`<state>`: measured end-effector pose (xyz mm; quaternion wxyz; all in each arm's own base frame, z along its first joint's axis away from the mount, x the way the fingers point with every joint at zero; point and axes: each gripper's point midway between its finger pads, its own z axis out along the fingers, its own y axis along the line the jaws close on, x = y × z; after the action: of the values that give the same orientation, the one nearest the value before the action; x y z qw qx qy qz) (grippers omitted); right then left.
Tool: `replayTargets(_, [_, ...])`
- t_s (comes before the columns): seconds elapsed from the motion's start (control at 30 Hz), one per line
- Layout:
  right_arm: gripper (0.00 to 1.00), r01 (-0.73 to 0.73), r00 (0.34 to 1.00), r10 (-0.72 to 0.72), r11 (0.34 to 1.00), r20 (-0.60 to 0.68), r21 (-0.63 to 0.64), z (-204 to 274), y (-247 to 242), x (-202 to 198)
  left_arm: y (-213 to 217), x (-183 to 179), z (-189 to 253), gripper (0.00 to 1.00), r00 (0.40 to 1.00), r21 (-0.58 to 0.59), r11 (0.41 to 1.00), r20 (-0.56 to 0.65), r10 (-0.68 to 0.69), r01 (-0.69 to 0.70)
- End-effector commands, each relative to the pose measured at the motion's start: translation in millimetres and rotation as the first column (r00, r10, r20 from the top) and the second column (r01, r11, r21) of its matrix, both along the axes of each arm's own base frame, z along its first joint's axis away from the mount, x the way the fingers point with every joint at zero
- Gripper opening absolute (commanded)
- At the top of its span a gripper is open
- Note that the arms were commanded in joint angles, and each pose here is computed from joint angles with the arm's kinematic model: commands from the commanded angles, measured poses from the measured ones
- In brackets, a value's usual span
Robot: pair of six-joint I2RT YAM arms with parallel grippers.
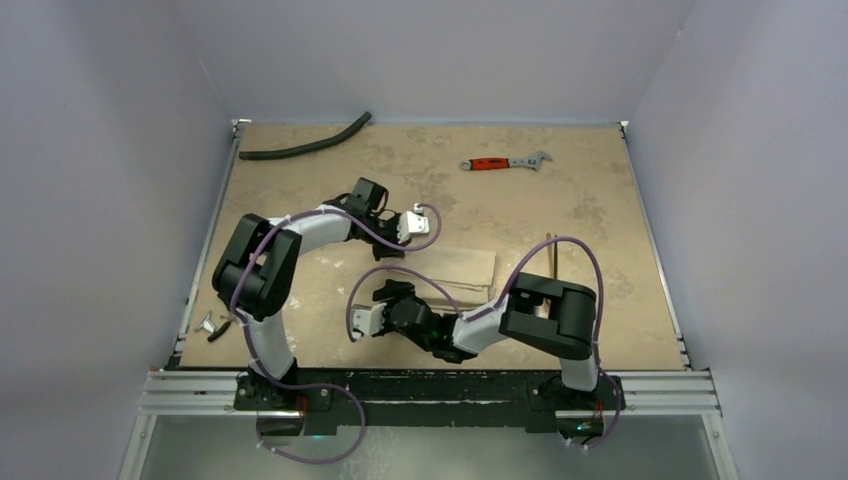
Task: Fold the napkin into a case and place the utensils inside
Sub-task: Pick up the 2/3-rectangle-folded napkin at the center of the board.
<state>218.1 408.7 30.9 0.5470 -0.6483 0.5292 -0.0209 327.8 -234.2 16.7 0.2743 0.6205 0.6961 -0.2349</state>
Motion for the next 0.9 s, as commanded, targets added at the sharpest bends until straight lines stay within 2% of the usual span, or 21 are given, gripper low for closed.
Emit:
replayTargets(0.0, [0.59, -0.041, 0.986, 0.003, 0.974, -0.164, -0.225, -56, -42, -29, 48, -40, -42, 0.0, 0.987, 0.2, 0.979, -0.15, 0.059, -0.028])
replayTargets(0.23, [0.61, -0.131, 0.969, 0.06, 0.948, -0.241, -0.289, -65, -48, -45, 58, -40, -42, 0.0, 0.989, 0.223, 0.974, -0.131, 0.071, -0.04])
replayTargets(0.4, [0.57, -0.136, 0.972, 0.062, 0.935, -0.227, -0.327, -79, -46, -41, 56, -42, -41, 0.0, 0.987, 0.208, 0.977, -0.139, 0.08, -0.05])
replayTargets(0.53, [0.49, -0.108, 0.98, 0.046, 0.941, -0.194, -0.32, -84, -41, -34, 58, -42, -43, 0.0, 0.989, 0.216, 0.975, -0.133, 0.072, -0.042])
replayTargets(0.67, [0.34, -0.043, 0.989, -0.002, 0.949, -0.145, -0.313, -87, -41, -24, 58, -43, -43, 0.0, 0.989, 0.22, 0.975, -0.133, 0.064, -0.033])
replayTargets(0.87, [0.19, 0.0, 0.992, -0.029, 0.972, -0.12, -0.236, -69, -38, -18, 59, -42, -42, 0.0, 0.99, 0.225, 0.974, -0.126, 0.057, -0.027])
